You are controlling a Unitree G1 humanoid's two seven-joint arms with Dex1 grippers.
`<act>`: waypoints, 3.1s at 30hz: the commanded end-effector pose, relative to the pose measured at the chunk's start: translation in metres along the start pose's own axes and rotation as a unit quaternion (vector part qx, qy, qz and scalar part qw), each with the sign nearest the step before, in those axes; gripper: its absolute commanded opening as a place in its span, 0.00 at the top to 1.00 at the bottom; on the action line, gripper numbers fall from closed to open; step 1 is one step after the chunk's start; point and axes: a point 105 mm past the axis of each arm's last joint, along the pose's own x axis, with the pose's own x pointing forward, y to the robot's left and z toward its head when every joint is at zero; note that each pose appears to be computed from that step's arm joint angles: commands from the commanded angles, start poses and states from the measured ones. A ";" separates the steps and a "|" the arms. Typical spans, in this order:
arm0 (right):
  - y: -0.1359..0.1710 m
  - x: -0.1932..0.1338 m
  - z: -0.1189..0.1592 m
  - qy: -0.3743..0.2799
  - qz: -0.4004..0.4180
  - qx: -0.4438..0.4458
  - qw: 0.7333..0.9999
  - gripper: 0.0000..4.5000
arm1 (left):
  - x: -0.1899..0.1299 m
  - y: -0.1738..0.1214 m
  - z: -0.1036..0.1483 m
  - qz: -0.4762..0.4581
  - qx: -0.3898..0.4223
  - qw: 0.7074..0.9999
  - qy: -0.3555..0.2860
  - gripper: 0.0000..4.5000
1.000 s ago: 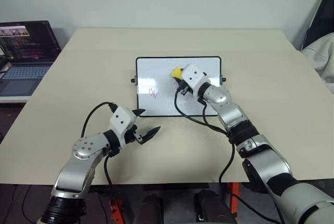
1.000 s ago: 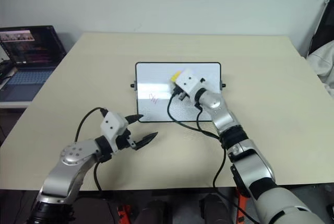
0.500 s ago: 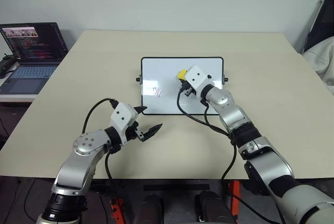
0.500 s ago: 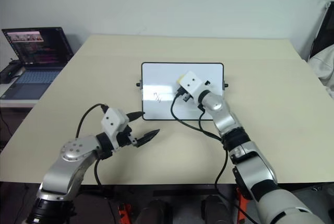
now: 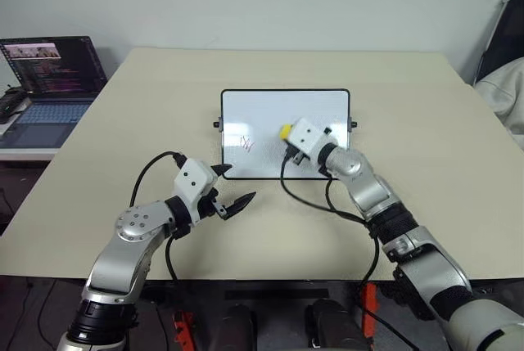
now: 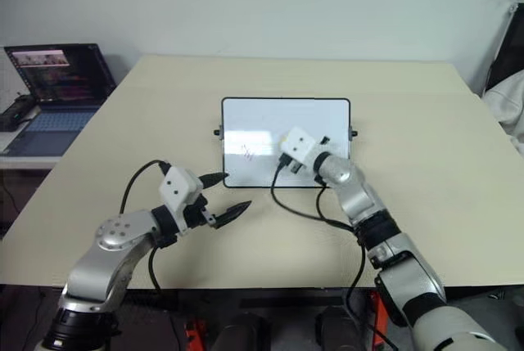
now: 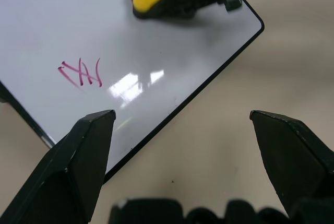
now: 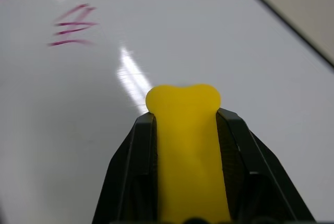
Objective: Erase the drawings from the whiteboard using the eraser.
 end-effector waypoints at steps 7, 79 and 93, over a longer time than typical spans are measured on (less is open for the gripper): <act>0.046 -0.029 -0.058 0.112 0.122 0.022 0.986 0.74 | 0.003 -0.005 0.015 -0.013 0.016 0.999 -0.025 0.00; 0.051 -0.034 0.059 -0.136 0.120 0.040 0.983 0.74 | -0.042 0.019 -0.023 0.121 -0.027 0.992 -0.003 0.00; 0.076 0.029 0.028 -0.014 0.220 -0.079 0.972 0.74 | -0.034 0.016 -0.028 0.106 -0.017 0.994 -0.009 0.00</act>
